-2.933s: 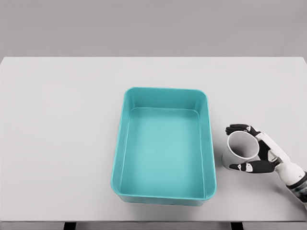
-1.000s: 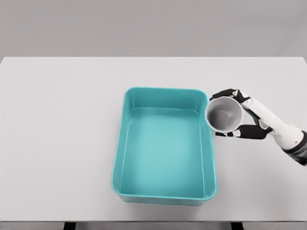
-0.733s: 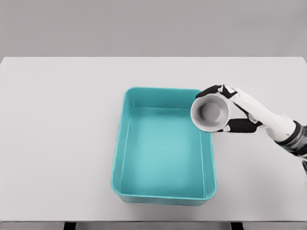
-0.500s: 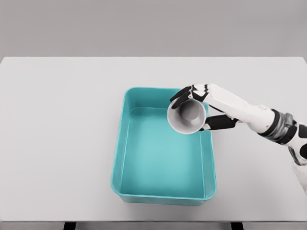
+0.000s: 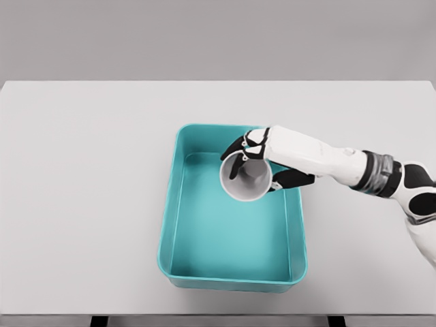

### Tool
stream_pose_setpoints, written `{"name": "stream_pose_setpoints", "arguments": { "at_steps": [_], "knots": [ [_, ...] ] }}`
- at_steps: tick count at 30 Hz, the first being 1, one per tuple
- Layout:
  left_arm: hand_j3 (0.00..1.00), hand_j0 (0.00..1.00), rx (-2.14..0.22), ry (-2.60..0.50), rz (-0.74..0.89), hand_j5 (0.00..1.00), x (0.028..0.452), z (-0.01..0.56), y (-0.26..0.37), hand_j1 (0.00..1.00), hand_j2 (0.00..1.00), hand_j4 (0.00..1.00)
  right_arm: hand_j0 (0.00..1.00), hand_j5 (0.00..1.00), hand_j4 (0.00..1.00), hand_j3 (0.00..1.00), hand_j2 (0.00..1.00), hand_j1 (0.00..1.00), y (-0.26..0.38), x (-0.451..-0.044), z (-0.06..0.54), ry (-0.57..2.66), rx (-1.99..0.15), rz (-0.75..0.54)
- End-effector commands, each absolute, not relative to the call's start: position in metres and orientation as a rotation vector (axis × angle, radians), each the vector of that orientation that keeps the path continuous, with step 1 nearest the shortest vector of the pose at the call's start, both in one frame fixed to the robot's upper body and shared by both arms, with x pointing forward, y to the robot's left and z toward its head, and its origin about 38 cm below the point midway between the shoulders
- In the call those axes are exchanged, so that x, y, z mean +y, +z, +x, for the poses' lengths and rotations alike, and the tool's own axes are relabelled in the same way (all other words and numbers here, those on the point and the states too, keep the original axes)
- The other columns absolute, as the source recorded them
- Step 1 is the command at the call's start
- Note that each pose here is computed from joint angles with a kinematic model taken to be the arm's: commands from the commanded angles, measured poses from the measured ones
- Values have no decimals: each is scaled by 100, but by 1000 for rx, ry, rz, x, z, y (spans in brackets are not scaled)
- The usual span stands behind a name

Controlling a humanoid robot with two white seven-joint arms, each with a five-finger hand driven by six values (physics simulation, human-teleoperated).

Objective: Put the paper cup into the basket with your right arm

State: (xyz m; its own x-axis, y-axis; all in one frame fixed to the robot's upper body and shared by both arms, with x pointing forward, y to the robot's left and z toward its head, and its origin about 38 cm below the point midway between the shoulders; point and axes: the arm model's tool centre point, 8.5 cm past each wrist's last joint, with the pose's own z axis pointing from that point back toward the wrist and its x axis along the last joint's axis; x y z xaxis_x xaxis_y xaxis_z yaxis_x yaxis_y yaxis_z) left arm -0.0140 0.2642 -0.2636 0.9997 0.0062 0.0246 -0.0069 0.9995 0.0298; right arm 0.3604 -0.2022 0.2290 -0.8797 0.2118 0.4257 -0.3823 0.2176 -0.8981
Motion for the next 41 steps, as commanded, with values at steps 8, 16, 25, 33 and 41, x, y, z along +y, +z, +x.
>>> {"name": "stream_pose_setpoints", "arguments": {
  "at_steps": [8,16,25,33,41],
  "knots": [
    [100,100,-24,6,30,100,264,-14,-264,100,100,100,91,91,91,91,91,91,225,-207,359,1739,-1994,149],
    [100,100,-24,6,30,100,264,-14,-264,100,100,100,98,98,98,98,98,98,229,-209,361,1746,-1995,134],
    [100,100,-24,6,30,100,264,-14,-264,100,100,100,100,100,100,100,100,100,272,-275,383,1235,-2028,184],
    [100,100,-24,6,30,100,264,-14,-264,100,100,100,100,100,100,100,100,100,256,-324,369,1116,-1937,137],
    [100,100,-25,8,30,100,264,-14,-264,100,100,100,100,100,100,100,100,100,239,-346,366,1066,-1877,104]
  ]
}}
